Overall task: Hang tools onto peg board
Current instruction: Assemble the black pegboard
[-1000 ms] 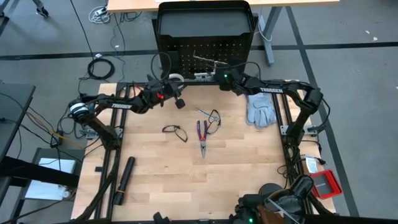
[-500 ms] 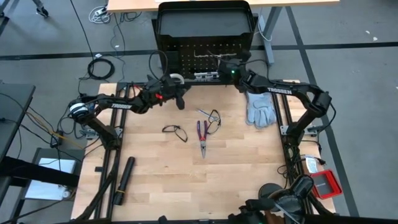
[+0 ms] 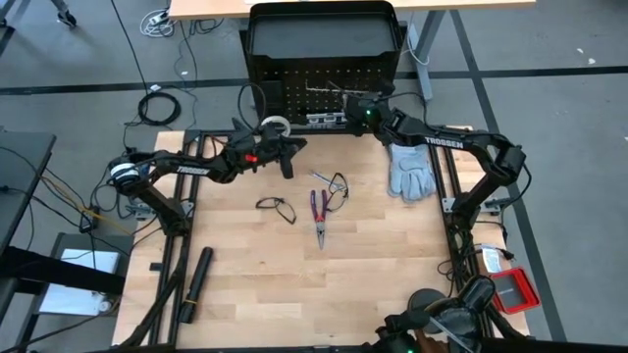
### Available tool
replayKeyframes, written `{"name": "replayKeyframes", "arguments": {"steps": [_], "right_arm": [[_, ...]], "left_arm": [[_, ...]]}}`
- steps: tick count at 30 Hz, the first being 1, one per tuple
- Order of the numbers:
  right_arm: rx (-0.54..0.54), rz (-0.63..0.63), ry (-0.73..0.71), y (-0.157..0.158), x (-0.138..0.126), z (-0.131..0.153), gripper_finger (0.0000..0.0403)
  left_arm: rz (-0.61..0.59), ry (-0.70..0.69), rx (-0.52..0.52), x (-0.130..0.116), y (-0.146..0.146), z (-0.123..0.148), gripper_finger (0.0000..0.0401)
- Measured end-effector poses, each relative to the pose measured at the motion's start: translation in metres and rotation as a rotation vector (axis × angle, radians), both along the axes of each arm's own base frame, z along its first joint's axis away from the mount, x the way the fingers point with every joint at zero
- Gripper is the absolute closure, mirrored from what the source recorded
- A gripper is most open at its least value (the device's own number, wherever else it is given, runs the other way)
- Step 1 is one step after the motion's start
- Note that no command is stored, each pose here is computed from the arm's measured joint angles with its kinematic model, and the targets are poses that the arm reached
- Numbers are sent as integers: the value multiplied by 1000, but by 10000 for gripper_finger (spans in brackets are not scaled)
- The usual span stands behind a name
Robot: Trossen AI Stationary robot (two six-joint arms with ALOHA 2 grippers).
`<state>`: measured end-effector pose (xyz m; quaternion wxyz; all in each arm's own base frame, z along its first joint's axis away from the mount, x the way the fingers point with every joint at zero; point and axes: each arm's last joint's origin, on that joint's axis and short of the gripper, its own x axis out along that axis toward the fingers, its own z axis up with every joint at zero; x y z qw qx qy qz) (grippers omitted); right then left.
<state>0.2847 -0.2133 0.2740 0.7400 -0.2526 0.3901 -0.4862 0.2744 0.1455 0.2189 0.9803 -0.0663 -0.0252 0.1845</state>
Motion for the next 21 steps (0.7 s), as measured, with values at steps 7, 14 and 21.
{"name": "replayKeyframes", "arguments": {"steps": [7, 14, 21], "right_arm": [[20, 50, -27, -7, -3, 0, 392], [64, 107, -29, -16, -10, -2, 392], [86, 161, 6, -19, -12, -5, 392]], "left_arm": [[-23, 19, 35, 3, -7, -1, 353], [-23, 20, 32, 3, -7, -1, 353], [-22, 20, 33, 3, -7, -1, 353]]}}
